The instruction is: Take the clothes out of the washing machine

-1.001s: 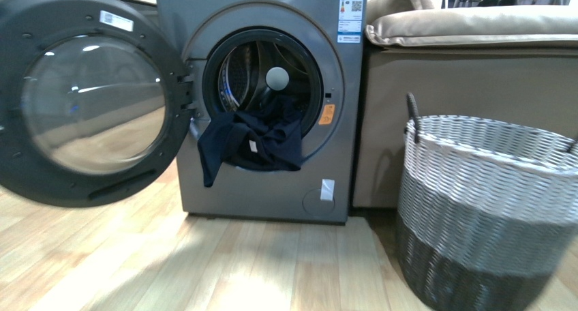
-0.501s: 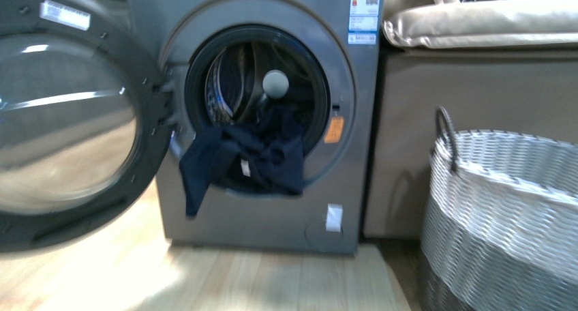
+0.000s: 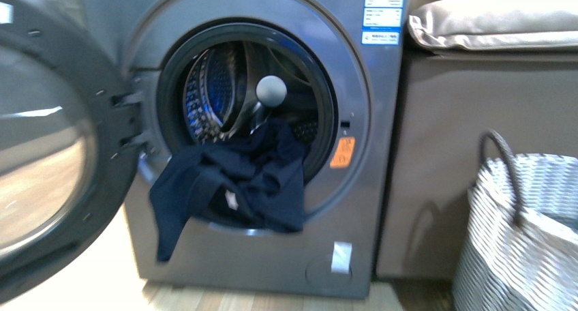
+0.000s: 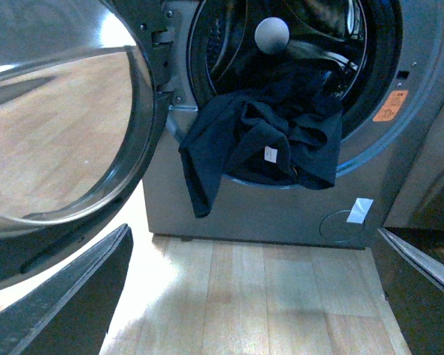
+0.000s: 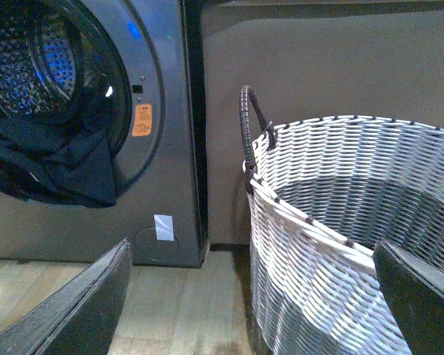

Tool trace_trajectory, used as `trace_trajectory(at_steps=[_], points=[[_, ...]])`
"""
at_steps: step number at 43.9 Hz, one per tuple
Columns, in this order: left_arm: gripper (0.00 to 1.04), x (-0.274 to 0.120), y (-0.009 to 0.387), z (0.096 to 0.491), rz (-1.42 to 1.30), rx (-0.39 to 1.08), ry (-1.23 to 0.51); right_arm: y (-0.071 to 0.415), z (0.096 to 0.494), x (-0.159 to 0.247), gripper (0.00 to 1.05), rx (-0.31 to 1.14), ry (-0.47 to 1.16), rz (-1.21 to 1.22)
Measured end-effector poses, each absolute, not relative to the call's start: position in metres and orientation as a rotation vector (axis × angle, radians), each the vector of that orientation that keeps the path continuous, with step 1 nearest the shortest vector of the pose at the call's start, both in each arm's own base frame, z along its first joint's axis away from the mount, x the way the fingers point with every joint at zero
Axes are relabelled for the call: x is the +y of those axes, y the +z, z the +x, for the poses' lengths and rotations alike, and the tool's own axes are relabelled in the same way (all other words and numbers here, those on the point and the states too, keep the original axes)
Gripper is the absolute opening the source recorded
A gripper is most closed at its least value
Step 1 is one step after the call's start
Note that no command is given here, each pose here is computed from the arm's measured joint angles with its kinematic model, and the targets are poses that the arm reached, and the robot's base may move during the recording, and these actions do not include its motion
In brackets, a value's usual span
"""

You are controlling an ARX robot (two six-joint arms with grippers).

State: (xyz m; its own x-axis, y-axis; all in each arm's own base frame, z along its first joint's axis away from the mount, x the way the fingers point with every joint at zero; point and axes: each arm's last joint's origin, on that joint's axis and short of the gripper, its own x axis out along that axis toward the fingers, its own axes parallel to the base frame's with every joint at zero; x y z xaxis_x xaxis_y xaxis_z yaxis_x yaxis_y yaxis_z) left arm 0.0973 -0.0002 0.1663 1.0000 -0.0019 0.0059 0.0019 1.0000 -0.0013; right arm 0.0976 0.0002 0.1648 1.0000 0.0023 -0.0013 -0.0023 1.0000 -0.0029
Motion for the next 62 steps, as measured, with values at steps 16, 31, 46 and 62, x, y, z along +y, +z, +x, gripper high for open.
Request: trace_trajectory(at_steps=[16,31,46,62], points=[[0.98,0.0,0.166,0.097,-0.001,-0.006,-0.002,0.165,0.098,0.0,0.97,0.002,0.002,-0.003],[0.98,0.007,0.166,0.103,-0.279,0.224,-0.254,0.165,0.098,0.0,0.97,0.001,0.003,-0.003],[0.98,0.008,0.219,0.165,-0.22,0.111,-0.321,0.165,0.098,0.0,0.97,0.002,0.001,-0.003],[0.98,-0.024,0.229,0.295,-0.1,0.165,-0.347,0.165,0.098,0.0,0.97,0.002,0.001,-0.003]])
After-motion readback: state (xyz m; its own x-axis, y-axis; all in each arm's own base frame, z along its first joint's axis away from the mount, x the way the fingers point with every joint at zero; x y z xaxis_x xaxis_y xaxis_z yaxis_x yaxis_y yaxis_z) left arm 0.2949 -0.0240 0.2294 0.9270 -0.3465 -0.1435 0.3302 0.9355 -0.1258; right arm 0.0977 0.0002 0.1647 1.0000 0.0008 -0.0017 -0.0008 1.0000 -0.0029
